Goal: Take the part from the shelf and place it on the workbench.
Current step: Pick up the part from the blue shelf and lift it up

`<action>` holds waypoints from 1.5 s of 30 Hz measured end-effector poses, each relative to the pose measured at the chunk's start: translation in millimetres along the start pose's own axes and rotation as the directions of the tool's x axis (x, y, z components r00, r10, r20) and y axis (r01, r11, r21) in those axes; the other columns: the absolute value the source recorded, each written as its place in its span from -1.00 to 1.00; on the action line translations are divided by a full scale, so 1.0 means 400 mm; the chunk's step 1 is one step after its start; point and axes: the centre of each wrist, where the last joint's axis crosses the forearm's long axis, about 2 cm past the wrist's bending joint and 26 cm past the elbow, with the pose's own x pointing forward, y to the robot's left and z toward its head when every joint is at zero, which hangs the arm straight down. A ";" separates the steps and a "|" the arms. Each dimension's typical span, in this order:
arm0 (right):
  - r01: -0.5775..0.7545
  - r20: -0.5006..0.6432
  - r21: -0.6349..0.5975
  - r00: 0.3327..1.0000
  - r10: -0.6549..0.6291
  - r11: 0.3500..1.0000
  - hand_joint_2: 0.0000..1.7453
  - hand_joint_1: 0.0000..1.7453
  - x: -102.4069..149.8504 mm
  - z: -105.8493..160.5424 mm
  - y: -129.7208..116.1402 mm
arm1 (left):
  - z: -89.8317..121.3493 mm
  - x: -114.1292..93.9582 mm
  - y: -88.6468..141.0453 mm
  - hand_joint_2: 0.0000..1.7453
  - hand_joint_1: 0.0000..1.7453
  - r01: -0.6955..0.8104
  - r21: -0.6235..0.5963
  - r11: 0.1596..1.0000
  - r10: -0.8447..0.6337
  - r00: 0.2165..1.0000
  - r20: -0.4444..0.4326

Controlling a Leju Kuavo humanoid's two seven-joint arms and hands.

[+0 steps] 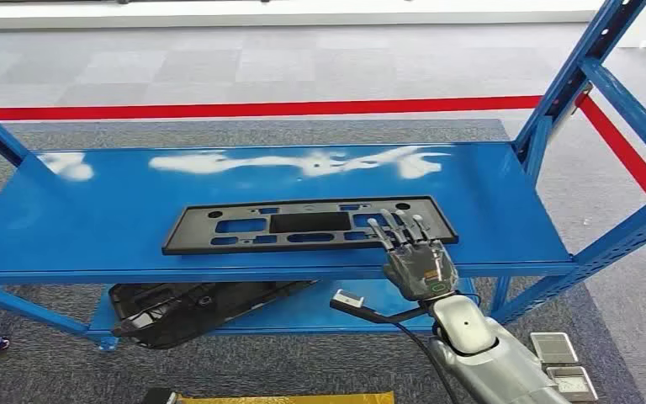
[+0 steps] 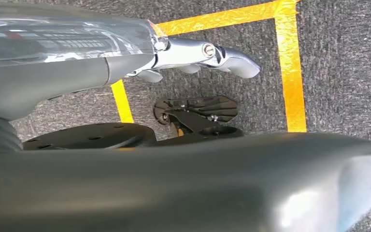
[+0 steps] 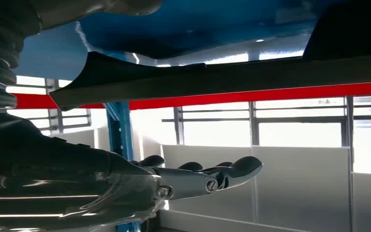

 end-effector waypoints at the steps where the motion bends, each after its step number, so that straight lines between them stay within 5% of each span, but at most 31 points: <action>1: 0.000 0.000 0.000 1.000 0.000 1.000 1.00 -1.00 0.000 0.000 0.000 | 0.000 0.000 0.000 -1.00 -1.00 0.000 0.000 1.000 0.000 1.000 0.000; 45: 0.086 0.034 -0.130 0.996 -0.082 0.988 1.00 -1.00 0.007 -0.046 -0.107 | -0.002 0.008 -0.001 -1.00 -1.00 0.010 -0.002 1.000 -0.010 1.000 0.026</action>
